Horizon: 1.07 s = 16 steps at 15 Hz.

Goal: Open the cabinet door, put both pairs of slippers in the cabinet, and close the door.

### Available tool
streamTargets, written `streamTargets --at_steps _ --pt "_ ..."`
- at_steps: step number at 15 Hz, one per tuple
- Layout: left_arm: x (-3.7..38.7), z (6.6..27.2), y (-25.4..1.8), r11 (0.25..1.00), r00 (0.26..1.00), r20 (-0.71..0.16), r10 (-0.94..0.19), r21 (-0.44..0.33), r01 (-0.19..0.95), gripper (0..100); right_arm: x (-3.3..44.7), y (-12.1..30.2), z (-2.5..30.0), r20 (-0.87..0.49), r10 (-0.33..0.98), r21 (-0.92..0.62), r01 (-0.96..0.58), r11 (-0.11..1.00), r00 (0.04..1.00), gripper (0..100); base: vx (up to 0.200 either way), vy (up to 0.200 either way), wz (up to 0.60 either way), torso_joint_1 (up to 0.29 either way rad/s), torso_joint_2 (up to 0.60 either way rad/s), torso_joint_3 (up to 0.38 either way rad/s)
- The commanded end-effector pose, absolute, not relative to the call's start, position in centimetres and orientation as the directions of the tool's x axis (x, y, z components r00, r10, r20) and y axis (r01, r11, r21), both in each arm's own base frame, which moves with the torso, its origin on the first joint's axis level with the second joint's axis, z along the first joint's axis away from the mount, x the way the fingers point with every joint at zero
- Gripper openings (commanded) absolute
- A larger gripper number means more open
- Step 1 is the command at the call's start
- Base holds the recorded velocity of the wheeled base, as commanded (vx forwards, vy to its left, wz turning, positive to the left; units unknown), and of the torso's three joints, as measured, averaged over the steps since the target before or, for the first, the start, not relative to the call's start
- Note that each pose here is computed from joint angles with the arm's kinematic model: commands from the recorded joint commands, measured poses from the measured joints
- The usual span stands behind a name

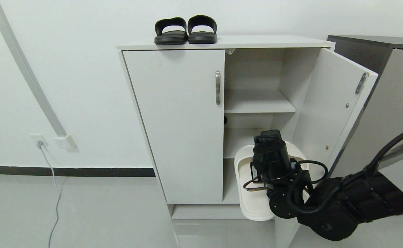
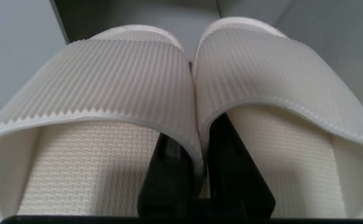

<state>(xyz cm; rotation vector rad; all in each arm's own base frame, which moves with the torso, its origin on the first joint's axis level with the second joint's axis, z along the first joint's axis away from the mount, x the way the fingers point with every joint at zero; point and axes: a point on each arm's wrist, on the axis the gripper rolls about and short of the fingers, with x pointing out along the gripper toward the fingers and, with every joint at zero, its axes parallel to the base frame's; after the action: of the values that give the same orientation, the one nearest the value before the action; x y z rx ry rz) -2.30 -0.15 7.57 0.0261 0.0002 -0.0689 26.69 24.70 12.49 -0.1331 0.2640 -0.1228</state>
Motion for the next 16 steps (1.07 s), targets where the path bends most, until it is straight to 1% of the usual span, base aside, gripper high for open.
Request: streamTargets --at_steps 1,4,9,16 --pt "-2.3 7.6 -0.1 0.997 0.998 -0.003 -0.069 0.026 0.069 0 25.9 24.0 12.9 -0.250 -0.143 -0.150 0.108 0.983 0.957 0 0.000 0.000 0.00 0.000 0.00 0.000" --pt "-2.3 7.6 -0.1 0.997 0.998 -0.003 -0.069 0.026 0.069 0 25.1 23.1 12.6 -0.260 -0.150 -0.165 0.109 0.980 0.954 0 0.000 0.000 0.00 0.000 0.00 0.000" --pt "-2.3 7.6 -0.1 0.997 0.998 -0.003 -0.067 0.026 0.068 0 24.8 20.7 12.4 -0.275 -0.198 -0.183 0.151 0.971 0.941 0 0.000 0.000 0.00 0.000 0.00 0.000" --pt "-2.3 7.6 -0.1 0.997 0.998 -0.003 -0.067 0.026 0.068 0 23.9 19.7 12.7 -0.277 -0.200 -0.188 0.151 0.970 0.940 0 0.000 0.000 0.00 0.000 0.00 0.000"
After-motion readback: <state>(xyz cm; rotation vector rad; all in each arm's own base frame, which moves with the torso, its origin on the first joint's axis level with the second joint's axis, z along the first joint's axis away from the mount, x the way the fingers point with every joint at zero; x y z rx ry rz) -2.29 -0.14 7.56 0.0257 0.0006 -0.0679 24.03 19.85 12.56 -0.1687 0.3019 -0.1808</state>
